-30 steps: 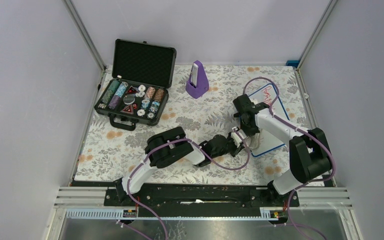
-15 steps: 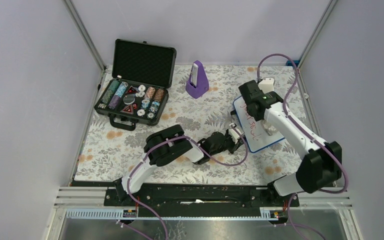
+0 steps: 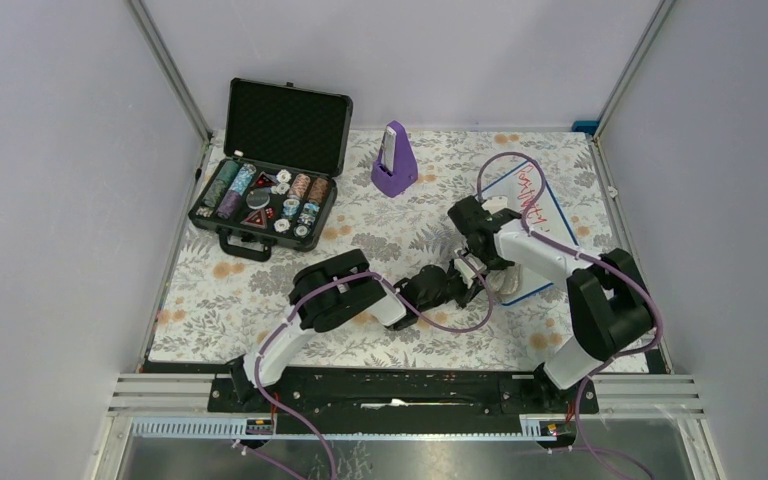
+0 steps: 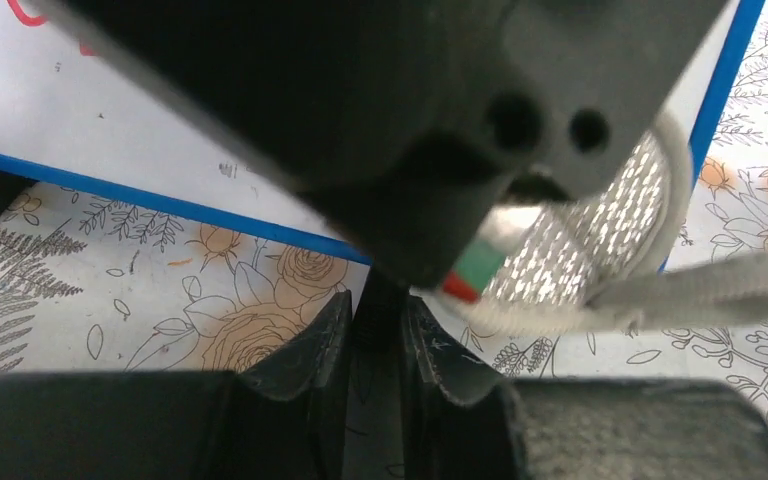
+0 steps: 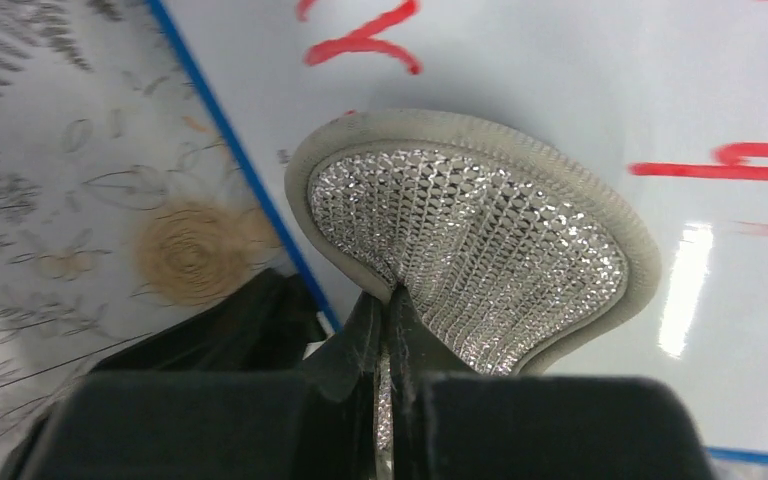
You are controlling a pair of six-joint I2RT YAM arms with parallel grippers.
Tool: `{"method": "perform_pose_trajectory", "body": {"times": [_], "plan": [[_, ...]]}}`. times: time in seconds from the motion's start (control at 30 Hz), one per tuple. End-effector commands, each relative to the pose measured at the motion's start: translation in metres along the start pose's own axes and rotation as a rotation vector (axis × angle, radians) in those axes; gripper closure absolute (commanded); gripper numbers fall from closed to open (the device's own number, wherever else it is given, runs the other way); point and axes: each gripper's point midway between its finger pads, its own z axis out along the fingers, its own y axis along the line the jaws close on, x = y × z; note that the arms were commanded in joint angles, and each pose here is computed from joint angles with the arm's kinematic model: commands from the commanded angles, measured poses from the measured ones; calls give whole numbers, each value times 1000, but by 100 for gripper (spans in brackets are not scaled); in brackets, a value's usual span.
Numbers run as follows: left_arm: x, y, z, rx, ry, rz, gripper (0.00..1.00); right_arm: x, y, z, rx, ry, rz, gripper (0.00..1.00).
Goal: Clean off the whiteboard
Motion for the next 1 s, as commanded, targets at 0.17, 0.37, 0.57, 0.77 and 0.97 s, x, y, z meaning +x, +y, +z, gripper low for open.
{"method": "perform_pose_trajectory", "body": {"times": [0.17,0.37,0.57,0.77,0.97], "plan": [[-9,21,0,-70,-22,-14,100,-41,26,-51,-317,-61,112,100],[-22,13,-2,-32,-39,-33,95,-86,-78,-70,-98,-229,244,100],[-38,-1,-5,44,-26,-63,37,-82,-97,-64,-9,-217,237,100],[-74,-7,-30,148,-87,-70,1,-71,-90,-43,33,-167,192,100],[-124,6,-76,217,-185,-59,1,-45,-65,-11,8,-76,147,100]]}}
